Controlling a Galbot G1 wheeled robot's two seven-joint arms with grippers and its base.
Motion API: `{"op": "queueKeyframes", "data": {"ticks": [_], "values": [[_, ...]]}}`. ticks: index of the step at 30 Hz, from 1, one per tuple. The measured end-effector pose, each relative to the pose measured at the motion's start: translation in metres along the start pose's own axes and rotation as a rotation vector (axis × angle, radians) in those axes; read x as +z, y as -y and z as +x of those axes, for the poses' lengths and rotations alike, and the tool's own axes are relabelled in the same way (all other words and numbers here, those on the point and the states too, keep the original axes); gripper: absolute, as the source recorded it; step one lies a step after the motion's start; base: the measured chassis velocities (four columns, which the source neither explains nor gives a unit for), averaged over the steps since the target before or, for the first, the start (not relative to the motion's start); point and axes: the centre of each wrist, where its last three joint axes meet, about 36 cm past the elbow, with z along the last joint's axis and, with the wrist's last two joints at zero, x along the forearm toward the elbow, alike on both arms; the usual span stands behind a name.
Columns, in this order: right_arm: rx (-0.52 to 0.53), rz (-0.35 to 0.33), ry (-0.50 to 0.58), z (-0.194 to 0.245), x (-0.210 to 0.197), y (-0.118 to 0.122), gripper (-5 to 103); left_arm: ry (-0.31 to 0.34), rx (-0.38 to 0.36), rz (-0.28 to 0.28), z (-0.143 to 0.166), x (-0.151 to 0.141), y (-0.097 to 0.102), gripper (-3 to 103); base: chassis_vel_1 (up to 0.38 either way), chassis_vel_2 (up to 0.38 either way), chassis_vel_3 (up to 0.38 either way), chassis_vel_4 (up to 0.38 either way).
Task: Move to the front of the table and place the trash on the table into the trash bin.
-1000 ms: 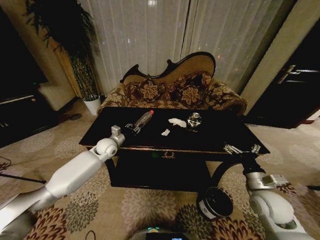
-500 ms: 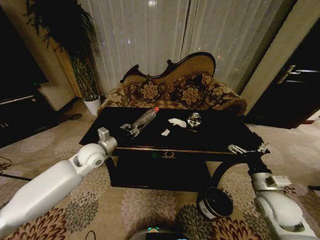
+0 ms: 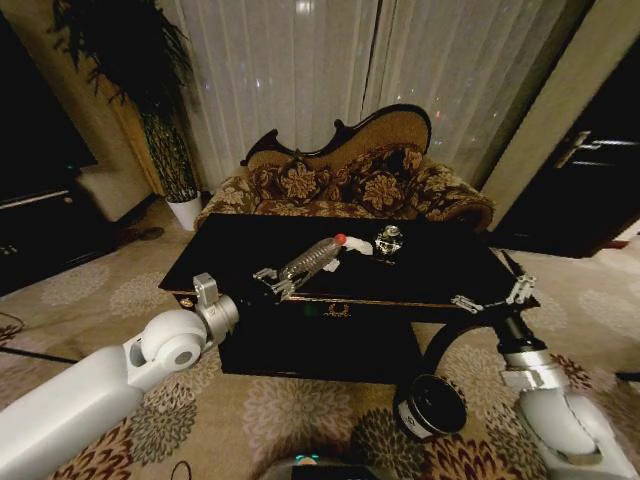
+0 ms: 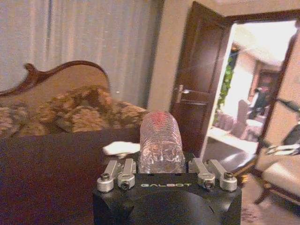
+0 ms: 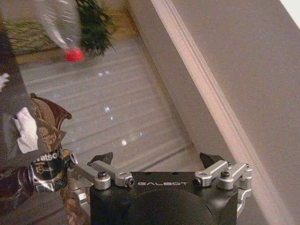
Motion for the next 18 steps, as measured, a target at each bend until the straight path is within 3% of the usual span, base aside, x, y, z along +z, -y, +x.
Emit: {"op": "queueKeyframes", "data": {"ticks": [5, 18], "values": [[-0.034, 0.044, 0.049, 0.002, 0.0, -0.008, 100, -0.022, 0.071, 0.031, -0.016, 0.001, 0.014, 43, 0.0, 0.0, 0.0, 0.0], [-0.079, 0.103, 0.098, 0.007, 0.0, -0.025, 100, -0.032, 0.149, 0.07, -0.04, -0.003, 0.042, 43, 0.0, 0.0, 0.0, 0.0]]}}
